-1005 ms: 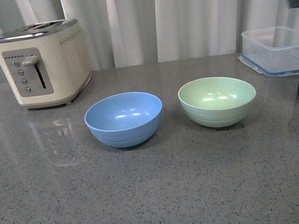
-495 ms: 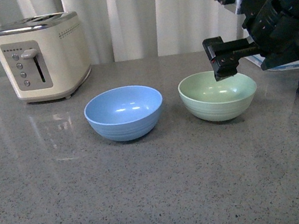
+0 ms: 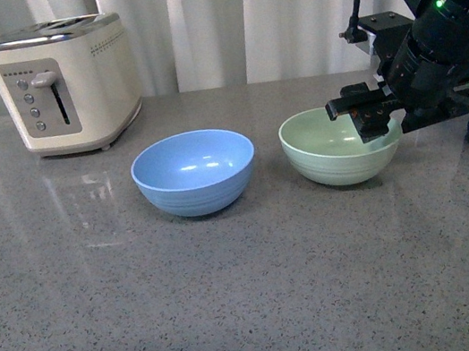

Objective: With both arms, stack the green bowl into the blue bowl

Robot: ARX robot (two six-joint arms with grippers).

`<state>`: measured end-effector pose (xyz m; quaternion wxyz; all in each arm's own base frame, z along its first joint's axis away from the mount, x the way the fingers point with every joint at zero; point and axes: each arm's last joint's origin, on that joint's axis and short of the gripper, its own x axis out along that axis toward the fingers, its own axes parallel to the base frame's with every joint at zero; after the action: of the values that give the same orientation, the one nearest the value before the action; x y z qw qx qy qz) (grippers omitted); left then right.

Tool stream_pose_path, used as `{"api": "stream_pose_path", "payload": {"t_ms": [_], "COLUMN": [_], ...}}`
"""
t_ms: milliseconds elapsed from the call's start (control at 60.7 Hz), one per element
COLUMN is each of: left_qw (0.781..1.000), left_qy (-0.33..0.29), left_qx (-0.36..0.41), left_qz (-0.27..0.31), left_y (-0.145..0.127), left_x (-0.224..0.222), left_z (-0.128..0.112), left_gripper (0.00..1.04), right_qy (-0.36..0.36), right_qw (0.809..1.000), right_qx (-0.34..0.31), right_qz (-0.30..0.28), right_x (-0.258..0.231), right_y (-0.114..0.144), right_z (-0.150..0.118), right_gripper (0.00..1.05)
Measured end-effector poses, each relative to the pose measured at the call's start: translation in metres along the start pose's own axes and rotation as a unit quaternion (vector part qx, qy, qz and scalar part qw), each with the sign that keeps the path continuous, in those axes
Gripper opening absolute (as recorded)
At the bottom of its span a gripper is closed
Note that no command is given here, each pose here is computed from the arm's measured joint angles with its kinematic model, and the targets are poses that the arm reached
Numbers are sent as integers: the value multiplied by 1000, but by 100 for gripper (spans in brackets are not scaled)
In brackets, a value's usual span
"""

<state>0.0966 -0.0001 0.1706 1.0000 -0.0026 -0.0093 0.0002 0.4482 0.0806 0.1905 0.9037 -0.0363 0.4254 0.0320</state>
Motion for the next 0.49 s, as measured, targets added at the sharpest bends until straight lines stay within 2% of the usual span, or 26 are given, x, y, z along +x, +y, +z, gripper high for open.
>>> {"api": "stream_pose_path", "payload": {"t_ms": [330, 495], "left_qw": [1000, 1000], "left_qy": [0, 0], "left_qx": [0, 0], "left_qz": [0, 0], "left_y": [0, 0], "left_x": [0, 0], "left_z": [0, 0], "left_gripper": [98, 98], "right_qy": [-10, -39], "right_qw": [1000, 999], "right_qx": [11, -1], "right_qz": [-4, 2], "right_x": [-2, -30], "right_y": [-5, -7], "right_z": [5, 17], "right_gripper": [1, 1]}}
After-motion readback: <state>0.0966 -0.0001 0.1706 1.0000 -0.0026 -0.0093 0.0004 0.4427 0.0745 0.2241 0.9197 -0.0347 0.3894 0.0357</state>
